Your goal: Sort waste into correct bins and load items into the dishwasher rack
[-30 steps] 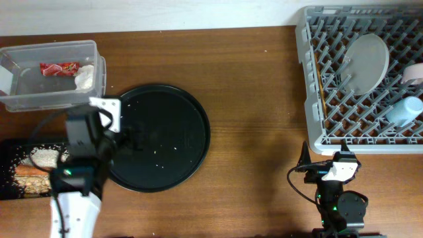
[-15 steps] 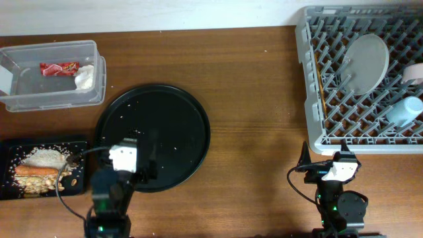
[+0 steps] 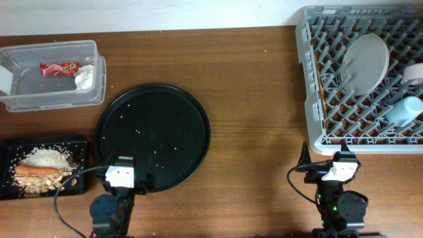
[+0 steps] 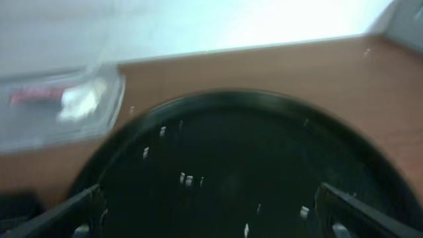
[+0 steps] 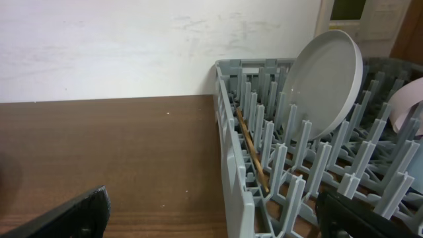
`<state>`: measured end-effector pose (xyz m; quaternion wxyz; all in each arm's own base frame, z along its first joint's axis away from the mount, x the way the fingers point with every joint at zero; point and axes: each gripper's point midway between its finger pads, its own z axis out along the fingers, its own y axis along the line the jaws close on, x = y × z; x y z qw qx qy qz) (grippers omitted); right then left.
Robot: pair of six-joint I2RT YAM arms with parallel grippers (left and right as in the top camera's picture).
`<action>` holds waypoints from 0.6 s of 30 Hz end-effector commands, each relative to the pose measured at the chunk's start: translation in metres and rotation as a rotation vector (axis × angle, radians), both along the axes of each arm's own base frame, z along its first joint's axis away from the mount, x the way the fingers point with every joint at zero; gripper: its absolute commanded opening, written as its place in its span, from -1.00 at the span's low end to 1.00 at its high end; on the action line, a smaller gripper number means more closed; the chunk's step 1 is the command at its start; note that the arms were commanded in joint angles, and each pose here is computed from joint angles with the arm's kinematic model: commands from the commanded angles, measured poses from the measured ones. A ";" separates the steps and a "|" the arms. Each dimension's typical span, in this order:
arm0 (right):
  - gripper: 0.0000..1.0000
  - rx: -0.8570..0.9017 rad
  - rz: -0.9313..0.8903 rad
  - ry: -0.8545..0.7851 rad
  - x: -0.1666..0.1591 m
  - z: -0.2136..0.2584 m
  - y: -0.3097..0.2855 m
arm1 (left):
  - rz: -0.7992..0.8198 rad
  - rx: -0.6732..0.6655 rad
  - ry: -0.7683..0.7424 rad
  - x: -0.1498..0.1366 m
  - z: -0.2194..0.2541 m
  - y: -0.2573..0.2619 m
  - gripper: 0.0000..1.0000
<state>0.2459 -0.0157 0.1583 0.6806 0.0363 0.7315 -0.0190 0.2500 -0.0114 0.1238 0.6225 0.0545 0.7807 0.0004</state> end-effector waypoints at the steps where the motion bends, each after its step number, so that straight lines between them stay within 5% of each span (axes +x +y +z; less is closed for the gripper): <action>1: 0.97 -0.003 -0.019 0.003 -0.001 -0.002 -0.004 | 0.059 0.025 -0.085 -0.002 0.018 0.012 0.98; 18: 0.97 -0.003 -0.019 0.003 -0.001 -0.002 -0.004 | 0.104 0.034 -0.147 -0.004 0.032 0.021 0.98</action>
